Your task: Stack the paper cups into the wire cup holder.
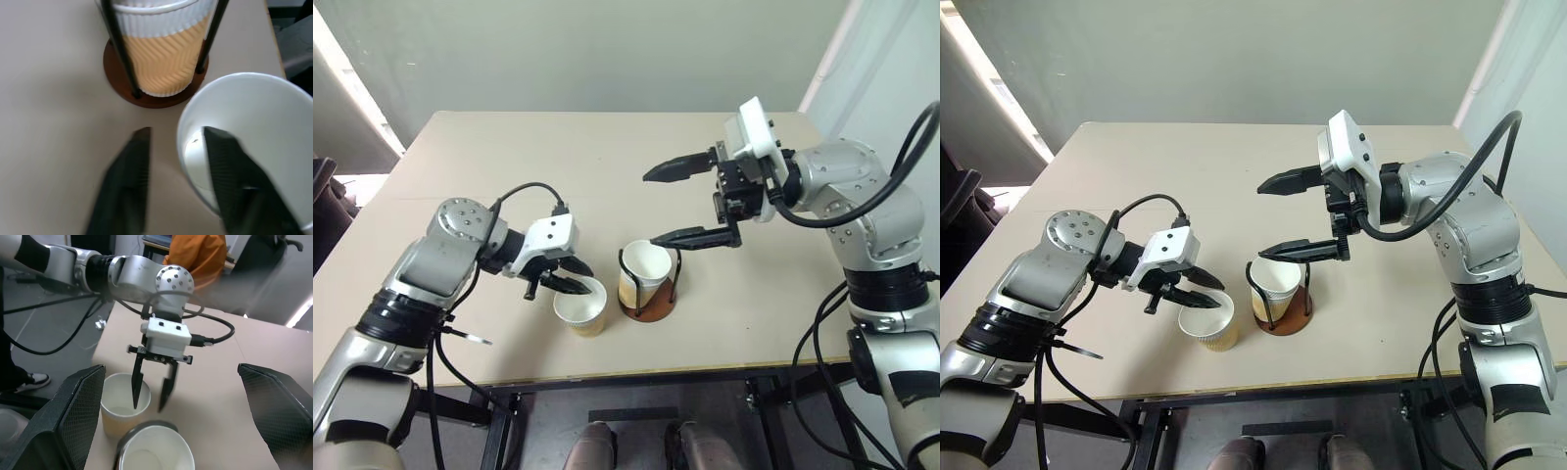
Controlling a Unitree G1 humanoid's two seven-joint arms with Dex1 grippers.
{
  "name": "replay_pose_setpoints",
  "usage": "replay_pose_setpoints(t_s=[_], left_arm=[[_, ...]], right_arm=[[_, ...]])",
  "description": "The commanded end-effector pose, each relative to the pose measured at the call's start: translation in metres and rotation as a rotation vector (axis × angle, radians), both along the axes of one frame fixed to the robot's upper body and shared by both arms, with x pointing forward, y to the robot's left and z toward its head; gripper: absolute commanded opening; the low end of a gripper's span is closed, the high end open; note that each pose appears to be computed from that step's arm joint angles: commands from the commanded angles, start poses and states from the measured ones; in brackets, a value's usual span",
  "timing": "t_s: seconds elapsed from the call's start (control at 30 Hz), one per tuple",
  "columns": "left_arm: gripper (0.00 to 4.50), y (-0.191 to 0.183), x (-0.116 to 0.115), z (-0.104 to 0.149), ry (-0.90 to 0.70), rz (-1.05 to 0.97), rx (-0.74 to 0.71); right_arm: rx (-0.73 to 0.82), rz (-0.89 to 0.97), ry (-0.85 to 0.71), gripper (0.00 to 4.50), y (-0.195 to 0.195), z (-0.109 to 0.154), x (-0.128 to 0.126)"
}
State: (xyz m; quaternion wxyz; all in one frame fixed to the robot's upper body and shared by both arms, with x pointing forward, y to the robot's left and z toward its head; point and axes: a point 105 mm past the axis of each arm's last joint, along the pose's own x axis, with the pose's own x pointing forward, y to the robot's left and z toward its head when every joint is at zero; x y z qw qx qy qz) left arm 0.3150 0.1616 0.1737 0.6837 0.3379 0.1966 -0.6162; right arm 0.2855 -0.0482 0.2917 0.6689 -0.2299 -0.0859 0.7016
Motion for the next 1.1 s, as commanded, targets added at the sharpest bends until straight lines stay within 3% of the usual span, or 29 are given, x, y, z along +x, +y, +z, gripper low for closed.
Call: replay_pose_setpoints(t_s=[0.03, 0.07, 0.2, 0.33, 0.4, 0.5, 0.67, 0.77, 0.97, 1.1], left_arm=[[0.28, -0.002, -0.004, 0.011, -0.025, -0.031, -0.01], [0.02, -0.002, -0.005, 0.012, -0.023, -0.034, -0.011], [0.02, 0.001, -0.006, 0.015, -0.02, -0.03, -0.025], [0.02, 0.003, -0.008, 0.036, -0.045, -0.029, -0.103], [0.02, 0.014, -0.005, 0.071, -0.129, -0.004, -0.174], [0.02, 0.02, -0.01, 0.138, -0.222, -0.029, -0.403], [0.02, -0.001, -0.02, 0.178, -0.259, -0.194, -0.509], [0.02, -0.026, -0.021, 0.181, -0.233, -0.3, -0.525], [0.02, -0.061, 0.005, 0.145, -0.223, -0.36, -0.335], [0.02, -0.076, 0.013, 0.14, -0.211, -0.395, -0.327]], right_arm=[[-0.008, -0.003, -0.051, 4.5, -0.001, 0.005, -0.003], [-0.007, -0.006, -0.052, 4.5, -0.001, 0.005, -0.003], [-0.002, -0.015, -0.055, 4.5, -0.004, 0.008, -0.001], [-0.02, -0.014, -0.022, 4.5, -0.015, 0.01, -0.004], [-0.082, -0.043, 0.014, 4.5, -0.038, 0.005, -0.004], [-0.126, -0.082, 0.075, 4.5, -0.072, 0.004, -0.008], [-0.097, -0.176, 0.079, 4.5, -0.094, 0.01, -0.003], [-0.095, -0.199, 0.068, 4.5, -0.097, 0.011, -0.002], [-0.101, -0.223, 0.065, 4.5, -0.096, 0.007, -0.007], [-0.1, -0.27, 0.076, 4.5, -0.101, 0.002, -0.008]])
